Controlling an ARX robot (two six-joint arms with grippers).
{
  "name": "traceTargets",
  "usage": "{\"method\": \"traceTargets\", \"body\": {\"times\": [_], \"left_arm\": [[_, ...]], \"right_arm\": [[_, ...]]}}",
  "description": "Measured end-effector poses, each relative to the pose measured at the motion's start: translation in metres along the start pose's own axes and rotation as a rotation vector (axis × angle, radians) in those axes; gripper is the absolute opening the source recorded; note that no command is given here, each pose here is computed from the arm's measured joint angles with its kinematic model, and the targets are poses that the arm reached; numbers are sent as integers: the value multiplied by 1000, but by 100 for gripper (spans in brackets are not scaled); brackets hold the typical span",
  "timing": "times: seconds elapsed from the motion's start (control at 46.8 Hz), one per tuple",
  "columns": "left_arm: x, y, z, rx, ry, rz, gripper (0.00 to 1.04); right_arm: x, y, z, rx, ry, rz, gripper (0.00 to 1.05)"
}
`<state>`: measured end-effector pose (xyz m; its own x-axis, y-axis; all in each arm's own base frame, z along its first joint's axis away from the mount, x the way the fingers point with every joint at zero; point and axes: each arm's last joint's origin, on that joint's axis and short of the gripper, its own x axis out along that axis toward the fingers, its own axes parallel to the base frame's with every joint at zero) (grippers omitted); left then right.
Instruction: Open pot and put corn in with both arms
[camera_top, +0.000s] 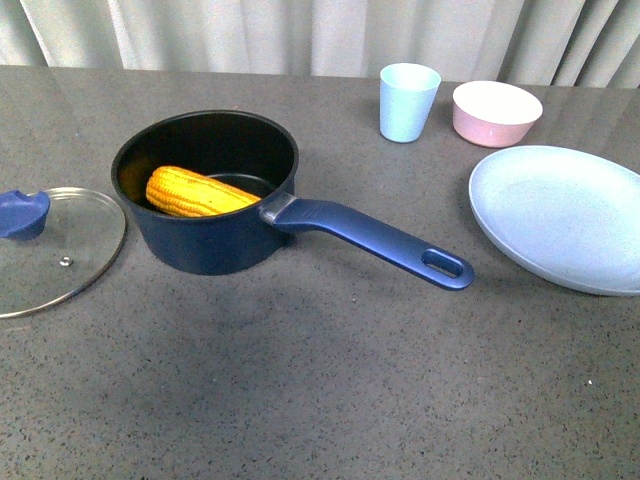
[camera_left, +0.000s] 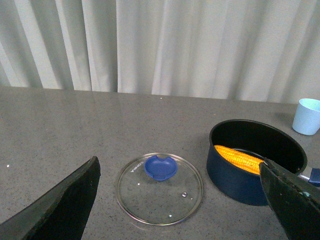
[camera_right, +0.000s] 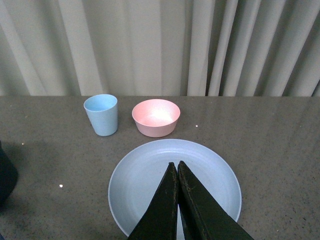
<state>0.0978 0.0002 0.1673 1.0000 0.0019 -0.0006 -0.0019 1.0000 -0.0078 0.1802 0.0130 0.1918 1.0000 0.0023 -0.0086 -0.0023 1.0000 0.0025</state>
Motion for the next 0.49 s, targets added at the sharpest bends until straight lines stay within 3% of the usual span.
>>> {"method": "traceTargets", "body": {"times": [0.491], "left_arm": [[0, 0, 0, 0, 0, 0, 96]], "right_arm": [[-36, -13, -17, 0, 2, 0, 2]]}}
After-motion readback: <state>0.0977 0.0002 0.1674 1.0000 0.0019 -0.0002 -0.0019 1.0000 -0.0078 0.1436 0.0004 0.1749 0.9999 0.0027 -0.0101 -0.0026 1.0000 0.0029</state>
